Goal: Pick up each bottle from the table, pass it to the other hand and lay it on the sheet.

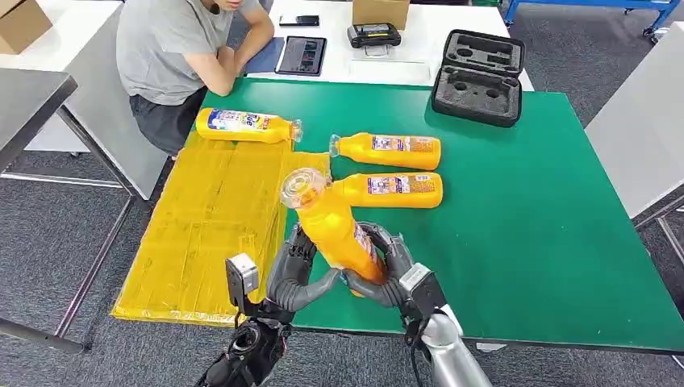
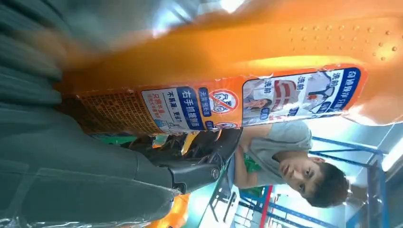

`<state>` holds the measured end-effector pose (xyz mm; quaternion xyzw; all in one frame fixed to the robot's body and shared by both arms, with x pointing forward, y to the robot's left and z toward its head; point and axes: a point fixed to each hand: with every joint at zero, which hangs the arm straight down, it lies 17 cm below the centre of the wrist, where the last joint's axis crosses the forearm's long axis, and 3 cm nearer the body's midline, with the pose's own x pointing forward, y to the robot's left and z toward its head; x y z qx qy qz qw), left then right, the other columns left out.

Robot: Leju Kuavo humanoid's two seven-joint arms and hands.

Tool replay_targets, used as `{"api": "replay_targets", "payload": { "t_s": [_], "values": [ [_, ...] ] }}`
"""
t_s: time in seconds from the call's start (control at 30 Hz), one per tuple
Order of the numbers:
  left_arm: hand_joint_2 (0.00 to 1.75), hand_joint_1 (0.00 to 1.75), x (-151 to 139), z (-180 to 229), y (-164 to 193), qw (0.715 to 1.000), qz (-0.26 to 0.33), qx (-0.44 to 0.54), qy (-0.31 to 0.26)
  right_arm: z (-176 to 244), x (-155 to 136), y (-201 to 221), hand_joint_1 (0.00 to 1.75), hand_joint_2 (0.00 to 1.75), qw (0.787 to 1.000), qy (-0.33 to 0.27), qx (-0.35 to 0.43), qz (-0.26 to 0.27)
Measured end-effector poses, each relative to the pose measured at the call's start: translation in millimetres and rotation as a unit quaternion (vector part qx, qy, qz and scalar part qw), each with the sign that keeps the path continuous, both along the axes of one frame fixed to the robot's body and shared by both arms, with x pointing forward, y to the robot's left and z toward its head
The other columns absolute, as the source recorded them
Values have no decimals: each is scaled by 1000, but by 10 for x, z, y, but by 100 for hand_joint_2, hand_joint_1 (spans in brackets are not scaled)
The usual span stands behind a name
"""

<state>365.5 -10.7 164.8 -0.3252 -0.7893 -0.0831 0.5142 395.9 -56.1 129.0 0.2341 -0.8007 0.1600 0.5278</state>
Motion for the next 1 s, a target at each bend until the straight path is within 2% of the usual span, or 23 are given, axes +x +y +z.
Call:
{"api": "replay_targets", "payload": {
  "t_s": [1.0],
  "values": [
    [175,0,75,77,-25,1000,-8,-15,5,-97,22,34,168,175,1000,11,-7,-7]
  ]
}}
